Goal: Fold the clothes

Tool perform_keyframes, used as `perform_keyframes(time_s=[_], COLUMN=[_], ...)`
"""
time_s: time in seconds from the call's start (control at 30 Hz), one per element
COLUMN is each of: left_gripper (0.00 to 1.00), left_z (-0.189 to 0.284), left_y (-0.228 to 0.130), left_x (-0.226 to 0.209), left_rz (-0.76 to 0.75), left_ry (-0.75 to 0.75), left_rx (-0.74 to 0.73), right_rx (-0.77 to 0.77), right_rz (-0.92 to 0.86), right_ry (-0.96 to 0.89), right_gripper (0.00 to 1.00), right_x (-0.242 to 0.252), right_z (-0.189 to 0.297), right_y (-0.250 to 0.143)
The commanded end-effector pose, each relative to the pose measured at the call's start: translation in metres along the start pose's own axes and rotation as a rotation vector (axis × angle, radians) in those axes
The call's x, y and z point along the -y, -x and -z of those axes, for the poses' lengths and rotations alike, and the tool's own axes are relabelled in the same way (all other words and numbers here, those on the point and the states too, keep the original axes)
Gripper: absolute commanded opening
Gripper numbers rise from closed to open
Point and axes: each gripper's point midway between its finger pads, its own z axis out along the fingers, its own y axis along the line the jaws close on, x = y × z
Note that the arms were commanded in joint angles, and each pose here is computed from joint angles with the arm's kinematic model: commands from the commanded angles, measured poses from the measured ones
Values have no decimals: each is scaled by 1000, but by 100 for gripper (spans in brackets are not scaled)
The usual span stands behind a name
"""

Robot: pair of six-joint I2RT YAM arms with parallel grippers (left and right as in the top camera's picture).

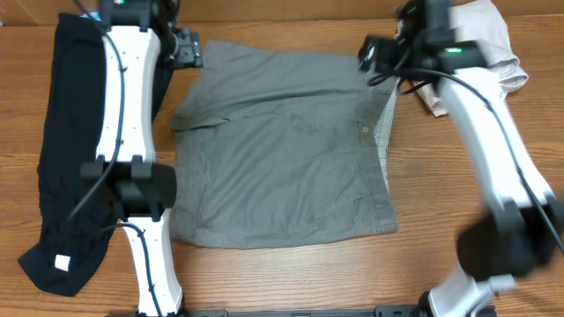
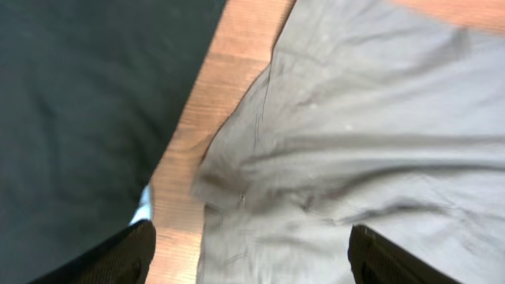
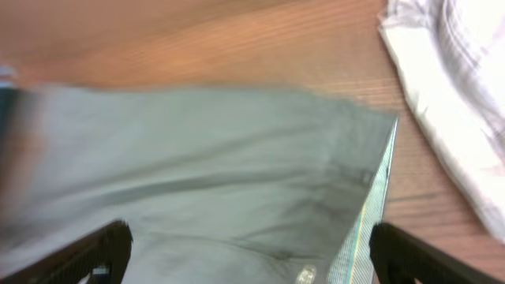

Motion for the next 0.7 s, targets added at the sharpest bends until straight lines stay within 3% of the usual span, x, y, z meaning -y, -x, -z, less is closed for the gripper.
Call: perform_keyframes(time_s=[0.0,0.03,0.17,0.3,0.5,0.67], left_gripper=[81,100,100,100,100,100], left_z=[74,86,142,180,206,201], left_y=[-3,-2,-21,-35,-87,-139], left_x=[7,15,66,74,60,20], left_rz=[-8,-24,-188,-225,-245,-77], left_ry=[-68,-118,-423,-446,-293,-88], left_rx=[97,121,164,223,202,135], right_rx=[154,155,168,131,32,-82], right_rz=[50,52,104,80,-13,-178], right_ry=[205,216,225,216,167,2], right_gripper=[100,100,100,100,100,100], right_x=[-54,-57,-61,-58,-46,-15], right_z=[122,138,190,226,253,245], right_y=[23,17,-6,-37,-83,-114])
